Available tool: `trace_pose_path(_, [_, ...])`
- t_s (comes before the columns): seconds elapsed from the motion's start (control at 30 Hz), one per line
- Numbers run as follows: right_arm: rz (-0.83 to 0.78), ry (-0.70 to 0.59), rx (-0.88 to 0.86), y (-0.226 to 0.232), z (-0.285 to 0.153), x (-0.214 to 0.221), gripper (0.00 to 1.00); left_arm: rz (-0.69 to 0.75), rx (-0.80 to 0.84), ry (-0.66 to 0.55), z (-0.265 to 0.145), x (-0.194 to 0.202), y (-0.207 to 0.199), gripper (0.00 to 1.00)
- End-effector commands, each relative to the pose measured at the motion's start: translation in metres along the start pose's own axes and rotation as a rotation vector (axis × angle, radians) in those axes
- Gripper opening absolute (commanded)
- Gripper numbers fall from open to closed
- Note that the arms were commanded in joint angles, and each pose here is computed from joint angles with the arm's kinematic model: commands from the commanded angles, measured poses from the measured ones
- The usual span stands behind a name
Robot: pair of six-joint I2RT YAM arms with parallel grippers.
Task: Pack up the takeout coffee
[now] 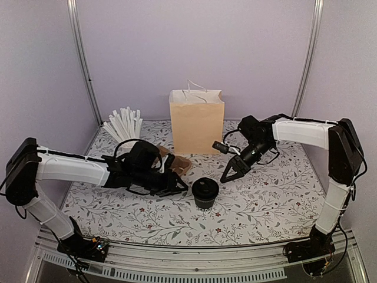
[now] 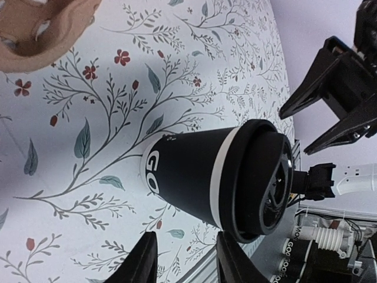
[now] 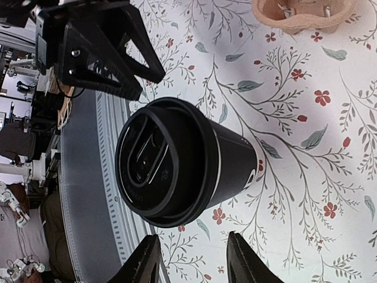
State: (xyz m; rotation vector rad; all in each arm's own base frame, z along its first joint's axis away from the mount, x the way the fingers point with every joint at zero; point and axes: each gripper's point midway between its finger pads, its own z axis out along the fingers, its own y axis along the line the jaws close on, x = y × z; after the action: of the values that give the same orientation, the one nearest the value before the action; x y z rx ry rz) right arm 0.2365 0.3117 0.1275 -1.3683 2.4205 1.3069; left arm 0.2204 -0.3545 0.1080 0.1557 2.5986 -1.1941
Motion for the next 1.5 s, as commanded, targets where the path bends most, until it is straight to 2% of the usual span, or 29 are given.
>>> trace_pose_path(0.0, [0.008,-0.021,0.008,-0.01,0.001,-0.015,0.4,-0.026,0.114,-0.014,0.002,-0.009,-0.022,0.37])
trace_pose_path(0.37, [0.04,-0.006,-0.008,-0.021,0.011,-0.015,0.4,-0.018,0.131,0.004,0.013,-0.01,-0.025,0.36])
trace_pose_path(0.67, [0.063,0.003,-0.048,-0.024,0.018,-0.013,0.4,-0.034,0.093,0.036,0.027,-0.004,-0.007,0.36])
trace_pose_path(0.9, [0.116,0.043,-0.075,-0.031,0.033,0.004,0.41,-0.064,-0.069,0.147,0.039,0.026,0.041,0.33])
trace_pose_path(1.07, [0.187,0.125,0.007,-0.059,0.054,0.036,0.41,-0.076,-0.302,0.288,0.041,0.067,0.11,0.27])
trace_pose_path(1.2, [0.263,0.2,0.061,-0.078,0.068,0.066,0.41,-0.086,-0.493,0.475,0.037,0.111,0.178,0.22])
trace_pose_path(1.3, [0.314,0.245,0.086,-0.089,0.075,0.082,0.4,-0.105,-0.49,0.47,0.036,0.109,0.178,0.19])
trace_pose_path(1.47, [0.288,0.219,0.09,-0.086,0.069,0.069,0.39,-0.098,-0.502,0.49,0.035,0.107,0.177,0.13])
